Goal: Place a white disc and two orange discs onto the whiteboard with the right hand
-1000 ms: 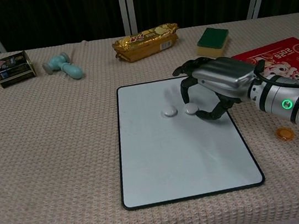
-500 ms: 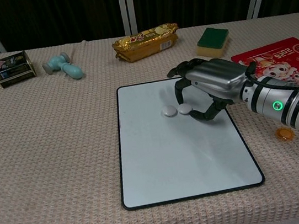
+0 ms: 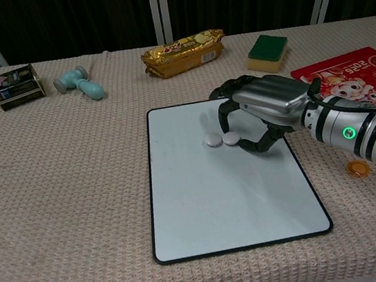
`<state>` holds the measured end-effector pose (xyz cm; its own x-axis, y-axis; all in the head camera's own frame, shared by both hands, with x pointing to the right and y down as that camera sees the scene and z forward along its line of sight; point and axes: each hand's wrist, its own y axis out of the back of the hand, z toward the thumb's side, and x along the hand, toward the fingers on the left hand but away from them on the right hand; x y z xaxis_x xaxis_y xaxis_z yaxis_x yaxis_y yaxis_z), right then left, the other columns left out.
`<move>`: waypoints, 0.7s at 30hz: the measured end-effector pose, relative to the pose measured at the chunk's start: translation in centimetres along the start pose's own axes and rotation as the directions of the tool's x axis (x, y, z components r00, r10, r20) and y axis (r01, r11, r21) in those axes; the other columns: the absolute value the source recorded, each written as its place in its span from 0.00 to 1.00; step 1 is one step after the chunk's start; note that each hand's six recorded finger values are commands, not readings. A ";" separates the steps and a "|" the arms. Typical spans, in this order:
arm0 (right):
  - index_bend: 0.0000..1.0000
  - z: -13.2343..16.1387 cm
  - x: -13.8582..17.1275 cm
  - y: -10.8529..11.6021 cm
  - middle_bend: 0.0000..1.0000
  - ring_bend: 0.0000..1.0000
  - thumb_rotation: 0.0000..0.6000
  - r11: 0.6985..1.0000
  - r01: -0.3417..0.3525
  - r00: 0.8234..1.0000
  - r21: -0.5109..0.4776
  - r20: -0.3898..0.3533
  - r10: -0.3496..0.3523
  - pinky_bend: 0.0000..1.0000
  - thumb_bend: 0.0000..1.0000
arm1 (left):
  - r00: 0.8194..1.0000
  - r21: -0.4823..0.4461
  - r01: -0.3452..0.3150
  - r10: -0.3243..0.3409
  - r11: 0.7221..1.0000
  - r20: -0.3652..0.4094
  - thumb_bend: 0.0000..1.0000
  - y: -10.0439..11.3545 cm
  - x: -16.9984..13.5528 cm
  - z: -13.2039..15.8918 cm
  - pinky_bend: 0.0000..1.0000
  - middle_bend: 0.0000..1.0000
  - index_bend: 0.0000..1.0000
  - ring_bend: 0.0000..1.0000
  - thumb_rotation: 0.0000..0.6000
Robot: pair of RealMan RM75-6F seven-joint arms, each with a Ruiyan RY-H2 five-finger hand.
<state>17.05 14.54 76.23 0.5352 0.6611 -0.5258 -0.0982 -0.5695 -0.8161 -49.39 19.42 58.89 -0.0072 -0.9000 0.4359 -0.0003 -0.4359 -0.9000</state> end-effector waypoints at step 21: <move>0.27 0.3 -0.5 0.2 0.04 0.00 1.00 1.000 0.016 1.000 -0.003 -0.005 -0.016 0.00 0.35 | 1.000 -0.003 0.003 -0.003 1.000 -0.006 0.13 -0.1 -0.1 -0.2 0.10 0.04 0.11 0.00 1.00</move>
<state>16.53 14.29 76.26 0.5411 0.6677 -0.5113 -0.0871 -0.5602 -0.8237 -49.63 19.51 58.96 -0.0132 -0.8988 0.4382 -0.0032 -0.4382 -0.8989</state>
